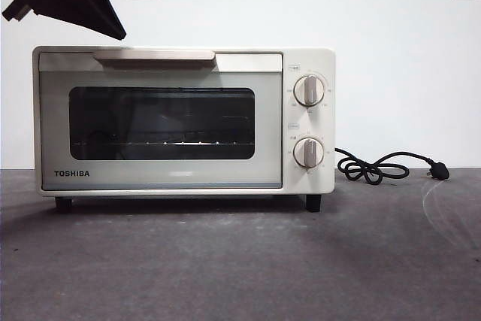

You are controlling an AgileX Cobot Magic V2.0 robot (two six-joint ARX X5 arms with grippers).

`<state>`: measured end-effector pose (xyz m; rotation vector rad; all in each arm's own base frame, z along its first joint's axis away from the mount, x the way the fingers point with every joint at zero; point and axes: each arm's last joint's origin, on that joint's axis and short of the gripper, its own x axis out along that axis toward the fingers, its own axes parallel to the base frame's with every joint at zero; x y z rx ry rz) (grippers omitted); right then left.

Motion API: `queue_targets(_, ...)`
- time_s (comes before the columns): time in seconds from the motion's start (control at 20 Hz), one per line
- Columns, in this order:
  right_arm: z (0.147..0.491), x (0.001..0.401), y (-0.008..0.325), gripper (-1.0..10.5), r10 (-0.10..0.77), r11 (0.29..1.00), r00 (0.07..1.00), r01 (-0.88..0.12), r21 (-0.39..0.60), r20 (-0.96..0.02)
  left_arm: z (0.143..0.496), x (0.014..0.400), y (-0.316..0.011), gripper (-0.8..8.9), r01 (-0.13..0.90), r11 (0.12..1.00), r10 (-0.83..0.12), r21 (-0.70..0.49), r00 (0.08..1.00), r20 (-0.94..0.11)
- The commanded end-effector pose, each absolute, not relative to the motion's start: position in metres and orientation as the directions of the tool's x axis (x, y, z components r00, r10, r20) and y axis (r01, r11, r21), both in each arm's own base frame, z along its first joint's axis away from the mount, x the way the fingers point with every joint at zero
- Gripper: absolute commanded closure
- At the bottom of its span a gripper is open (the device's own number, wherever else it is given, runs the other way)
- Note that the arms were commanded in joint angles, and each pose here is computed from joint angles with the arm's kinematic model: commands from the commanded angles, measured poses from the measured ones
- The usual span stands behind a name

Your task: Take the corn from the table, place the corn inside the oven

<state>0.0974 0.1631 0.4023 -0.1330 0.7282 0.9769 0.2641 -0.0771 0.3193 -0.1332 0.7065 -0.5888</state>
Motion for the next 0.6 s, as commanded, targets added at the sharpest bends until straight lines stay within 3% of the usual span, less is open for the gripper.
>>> queue_targets(0.05,0.405,0.0955,0.1599,9.6,0.711,0.575,0.354,-0.79,0.213,-0.608,0.318,0.266,-0.0794,8.19,0.472,0.832,-0.547,-0.291,0.61,-0.574)
queue_targets(0.6,0.4085,0.0926,0.1553,9.6,0.722,0.57,0.36,-0.793,0.214,-0.591,0.3084,0.2683,-0.0793,8.19,0.46,0.846,-0.516,-0.269,0.581,-0.629)
